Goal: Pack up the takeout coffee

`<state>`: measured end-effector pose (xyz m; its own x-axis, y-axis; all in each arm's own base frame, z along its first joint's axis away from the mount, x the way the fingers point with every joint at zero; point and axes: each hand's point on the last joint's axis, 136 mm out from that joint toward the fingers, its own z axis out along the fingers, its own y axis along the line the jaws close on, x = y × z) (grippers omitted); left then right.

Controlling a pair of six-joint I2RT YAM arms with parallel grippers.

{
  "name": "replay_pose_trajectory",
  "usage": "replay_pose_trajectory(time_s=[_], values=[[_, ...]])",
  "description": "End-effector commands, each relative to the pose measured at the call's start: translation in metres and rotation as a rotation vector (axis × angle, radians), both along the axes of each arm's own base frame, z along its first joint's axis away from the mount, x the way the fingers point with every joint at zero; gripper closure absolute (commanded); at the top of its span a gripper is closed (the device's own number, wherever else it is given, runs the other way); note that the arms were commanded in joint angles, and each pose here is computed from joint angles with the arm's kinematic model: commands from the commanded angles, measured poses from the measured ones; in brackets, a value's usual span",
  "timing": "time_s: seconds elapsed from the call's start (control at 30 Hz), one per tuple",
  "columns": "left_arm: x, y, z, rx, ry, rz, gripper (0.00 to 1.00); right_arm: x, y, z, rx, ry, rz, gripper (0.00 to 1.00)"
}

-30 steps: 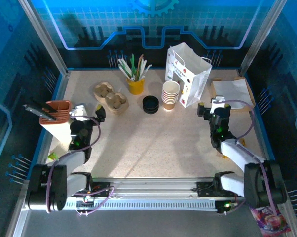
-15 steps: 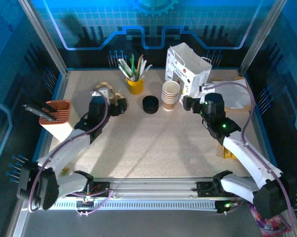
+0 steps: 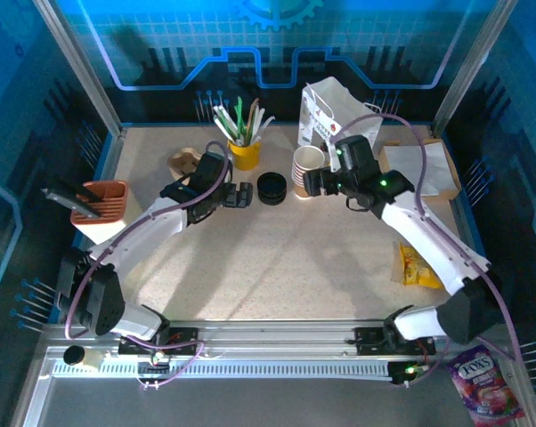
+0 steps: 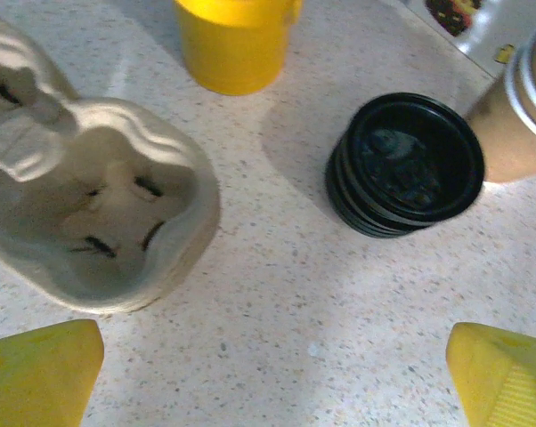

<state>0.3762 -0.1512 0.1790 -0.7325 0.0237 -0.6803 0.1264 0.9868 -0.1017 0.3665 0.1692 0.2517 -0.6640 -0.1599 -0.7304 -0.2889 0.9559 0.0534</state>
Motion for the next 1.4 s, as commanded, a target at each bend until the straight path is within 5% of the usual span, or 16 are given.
replay_pose_trajectory(time_s=[0.0, 0.17, 0.47, 1.37], values=[[0.004, -0.012, 0.008, -0.101, 0.012, -0.095, 0.00, -0.011, 0.008, -0.009, -0.031, 0.123, 0.046, 0.08], [0.012, -0.015, 0.019, -0.300, -0.046, -0.113, 0.00, 0.007, 0.008, -0.015, -0.080, 0.164, 0.014, 0.15], [0.004, -0.021, 0.042, -0.398, -0.120, -0.149, 0.00, 0.058, -0.002, -0.030, -0.137, 0.161, -0.065, 0.35], [-0.005, -0.016, 0.045, -0.414, -0.163, -0.134, 0.00, 0.114, -0.011, -0.055, -0.130, 0.170, -0.129, 0.69]])
